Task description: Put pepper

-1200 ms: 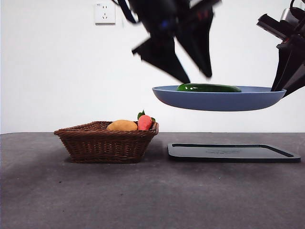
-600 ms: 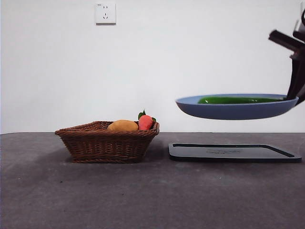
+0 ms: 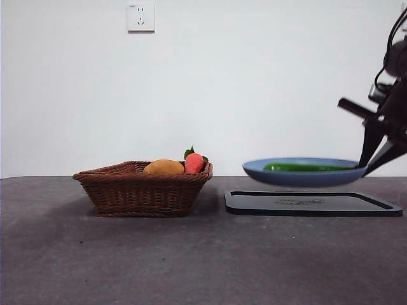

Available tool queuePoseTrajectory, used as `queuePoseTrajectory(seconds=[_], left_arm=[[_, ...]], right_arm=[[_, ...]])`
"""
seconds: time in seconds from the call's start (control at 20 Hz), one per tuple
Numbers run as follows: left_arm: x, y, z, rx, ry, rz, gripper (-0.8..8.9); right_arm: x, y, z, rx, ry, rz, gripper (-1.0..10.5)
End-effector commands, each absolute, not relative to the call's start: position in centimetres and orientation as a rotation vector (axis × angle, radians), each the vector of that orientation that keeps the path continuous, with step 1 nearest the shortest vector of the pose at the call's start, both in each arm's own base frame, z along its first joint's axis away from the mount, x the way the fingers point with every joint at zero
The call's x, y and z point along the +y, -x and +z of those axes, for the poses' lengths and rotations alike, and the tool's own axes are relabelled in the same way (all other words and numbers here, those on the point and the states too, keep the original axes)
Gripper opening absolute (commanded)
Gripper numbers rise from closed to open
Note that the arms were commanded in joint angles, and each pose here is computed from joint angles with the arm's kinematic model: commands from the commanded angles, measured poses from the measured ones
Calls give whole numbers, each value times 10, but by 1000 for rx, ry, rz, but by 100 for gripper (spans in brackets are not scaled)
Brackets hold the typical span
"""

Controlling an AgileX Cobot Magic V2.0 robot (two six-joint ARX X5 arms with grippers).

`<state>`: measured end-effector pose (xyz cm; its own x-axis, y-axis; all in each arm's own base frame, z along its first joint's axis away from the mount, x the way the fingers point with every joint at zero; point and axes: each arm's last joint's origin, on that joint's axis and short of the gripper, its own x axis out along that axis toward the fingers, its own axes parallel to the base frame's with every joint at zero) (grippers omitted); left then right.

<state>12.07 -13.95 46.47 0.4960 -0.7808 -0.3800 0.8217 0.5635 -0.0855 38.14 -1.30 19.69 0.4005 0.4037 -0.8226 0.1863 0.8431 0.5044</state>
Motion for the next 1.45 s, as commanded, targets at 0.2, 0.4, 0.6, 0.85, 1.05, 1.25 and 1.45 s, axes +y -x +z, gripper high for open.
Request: queuePoseTrajectory(seconds=[0.2,0.4,0.6,0.85,1.05,1.25,1.45], left_arm=[[-141,-119,470,394,-87,-979,262],[-141,-119,470,395,-85,-978,262],[-141,-119,469,400,-86,-978,262],[-141,-119,468,410,-90,-977,262],[-140,-119,467,426,-97,-974,262],[-139,-119,465,437,-119,-940,262],[-136,-120,461,463,-172,-865,258]], right_arm=[[-15,-397,178,1157,-614,159,5],[-16,-401,163,1187,-614,152,5],[-15,-402,160,1185,-585,170,16],[-16,-401,165,1172,-584,172,182],[-19,-389,202,1103,-527,155,182],[-18,-351,267,1030,-442,183,182],[-1,-283,334,975,-331,290,182]])
